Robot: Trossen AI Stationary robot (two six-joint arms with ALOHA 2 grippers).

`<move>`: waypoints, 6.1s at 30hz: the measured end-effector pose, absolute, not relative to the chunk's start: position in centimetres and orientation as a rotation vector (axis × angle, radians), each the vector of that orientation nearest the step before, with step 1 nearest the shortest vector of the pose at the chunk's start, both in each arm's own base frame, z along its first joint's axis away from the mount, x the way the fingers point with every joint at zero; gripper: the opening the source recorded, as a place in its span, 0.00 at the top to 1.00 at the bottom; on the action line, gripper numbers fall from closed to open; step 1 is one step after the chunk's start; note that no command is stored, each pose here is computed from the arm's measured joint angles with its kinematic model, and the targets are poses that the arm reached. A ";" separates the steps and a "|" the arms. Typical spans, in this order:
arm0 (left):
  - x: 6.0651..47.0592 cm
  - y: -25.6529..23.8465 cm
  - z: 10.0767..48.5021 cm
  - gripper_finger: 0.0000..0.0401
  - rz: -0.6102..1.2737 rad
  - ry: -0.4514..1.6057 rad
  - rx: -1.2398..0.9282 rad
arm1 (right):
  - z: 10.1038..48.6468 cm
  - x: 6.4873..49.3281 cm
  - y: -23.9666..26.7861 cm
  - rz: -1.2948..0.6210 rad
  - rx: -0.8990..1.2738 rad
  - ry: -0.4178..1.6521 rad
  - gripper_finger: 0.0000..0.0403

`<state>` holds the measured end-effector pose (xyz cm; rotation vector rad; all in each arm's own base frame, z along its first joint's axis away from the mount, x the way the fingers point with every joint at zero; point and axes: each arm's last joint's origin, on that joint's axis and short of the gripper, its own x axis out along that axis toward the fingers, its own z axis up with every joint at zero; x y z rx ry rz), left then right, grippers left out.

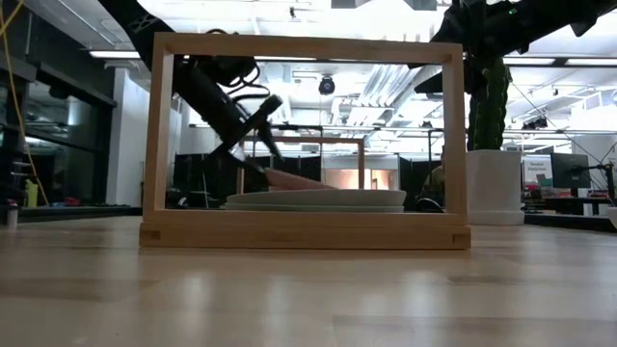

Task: Place and stack plates onto a shelf
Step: Stack the light pink plate on top of the other light pink plate on the shelf, then adjust the stacked pink plate on the shelf, then stack the white plate on top of the blue plate on the shelf

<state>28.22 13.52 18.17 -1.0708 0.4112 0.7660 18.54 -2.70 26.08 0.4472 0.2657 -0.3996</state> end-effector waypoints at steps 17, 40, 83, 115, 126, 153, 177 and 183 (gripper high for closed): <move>26.6 14.0 18.8 0.55 0.764 0.504 -0.995 | 26.1 18.5 -2.7 -0.406 0.490 0.256 0.41; 18.8 8.2 26.4 0.97 0.309 -0.099 -0.607 | 18.3 22.3 -8.7 -0.714 0.853 0.507 0.99; 17.7 7.7 24.6 1.00 0.280 -0.225 -0.576 | 22.1 25.1 -10.1 -0.475 0.455 0.846 1.00; 17.7 7.8 24.5 1.00 0.301 -0.221 -0.579 | 26.1 17.6 -1.7 0.078 0.779 0.340 0.86; 17.7 7.8 24.5 1.00 0.301 -0.221 -0.580 | 22.2 14.3 4.9 0.108 0.922 1.056 0.53; 17.7 7.8 24.5 1.00 0.301 -0.221 -0.580 | 13.7 13.9 10.2 -0.118 0.935 1.325 0.49; 17.7 7.8 24.5 1.00 0.301 -0.220 -0.580 | 14.7 13.8 11.2 0.199 0.899 1.368 0.99; 17.7 7.8 24.5 1.00 0.302 -0.217 -0.581 | 18.1 13.5 11.2 0.463 0.987 1.190 0.99</move>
